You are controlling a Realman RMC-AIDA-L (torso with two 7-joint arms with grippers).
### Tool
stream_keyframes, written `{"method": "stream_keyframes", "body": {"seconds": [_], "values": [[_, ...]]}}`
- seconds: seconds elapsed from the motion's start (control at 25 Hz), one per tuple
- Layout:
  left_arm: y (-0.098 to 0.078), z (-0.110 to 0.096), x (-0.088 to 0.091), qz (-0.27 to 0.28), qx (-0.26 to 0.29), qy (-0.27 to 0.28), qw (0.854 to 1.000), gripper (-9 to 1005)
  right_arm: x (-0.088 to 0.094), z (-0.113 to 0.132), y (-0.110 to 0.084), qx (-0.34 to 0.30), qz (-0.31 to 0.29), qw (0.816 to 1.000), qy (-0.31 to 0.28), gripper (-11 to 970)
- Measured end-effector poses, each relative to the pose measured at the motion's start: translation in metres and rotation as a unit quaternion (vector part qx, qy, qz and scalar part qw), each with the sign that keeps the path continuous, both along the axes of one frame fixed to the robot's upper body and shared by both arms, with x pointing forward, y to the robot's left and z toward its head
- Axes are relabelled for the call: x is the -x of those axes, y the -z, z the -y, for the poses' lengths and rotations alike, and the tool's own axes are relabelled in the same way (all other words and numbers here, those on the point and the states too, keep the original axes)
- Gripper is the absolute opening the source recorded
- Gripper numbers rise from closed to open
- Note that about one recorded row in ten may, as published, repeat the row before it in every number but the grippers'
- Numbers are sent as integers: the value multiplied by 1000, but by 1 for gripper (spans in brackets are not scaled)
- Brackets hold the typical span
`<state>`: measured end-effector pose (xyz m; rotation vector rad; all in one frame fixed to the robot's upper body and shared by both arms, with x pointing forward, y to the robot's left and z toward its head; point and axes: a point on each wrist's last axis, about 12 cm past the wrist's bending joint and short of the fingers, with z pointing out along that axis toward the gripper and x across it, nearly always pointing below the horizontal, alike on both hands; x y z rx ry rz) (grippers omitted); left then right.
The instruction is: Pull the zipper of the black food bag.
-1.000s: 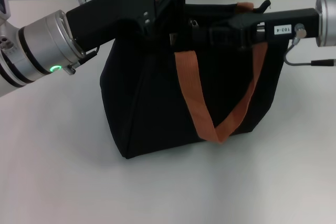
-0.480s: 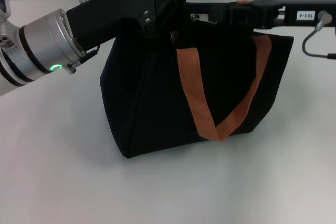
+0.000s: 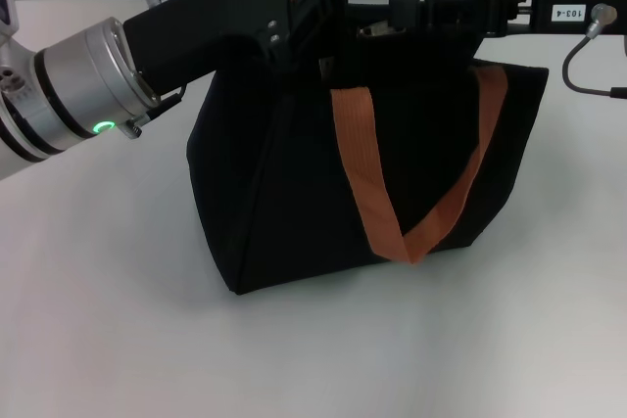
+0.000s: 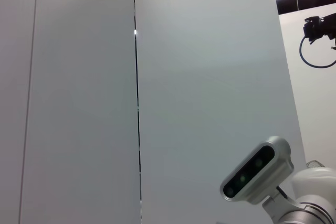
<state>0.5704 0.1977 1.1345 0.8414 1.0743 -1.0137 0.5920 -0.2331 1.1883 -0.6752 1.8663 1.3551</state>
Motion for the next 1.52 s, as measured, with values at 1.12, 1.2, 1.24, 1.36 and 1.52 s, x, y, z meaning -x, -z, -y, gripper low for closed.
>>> {"method": "stream_keyframes", "body": {"seconds": [1.12, 1.2, 1.24, 1.36, 1.52], "values": [[0, 0, 1, 0, 1, 2, 1000, 23, -20, -43, -62, 204, -50, 978, 13, 1], [0, 0, 1, 0, 1, 1, 1000, 23, -22, -47, -65, 220, -52, 974, 16, 0], [0, 0, 0, 0, 2, 0, 1000, 23, -23, -49, -68, 231, -54, 971, 18, 0], [0, -1, 0, -1, 4, -3, 1000, 23, -24, -50, -72, 238, -52, 970, 19, 0], [0, -1, 1, -1, 4, -4, 1000, 23, -22, -48, -76, 241, -45, 969, 19, 5]]}}
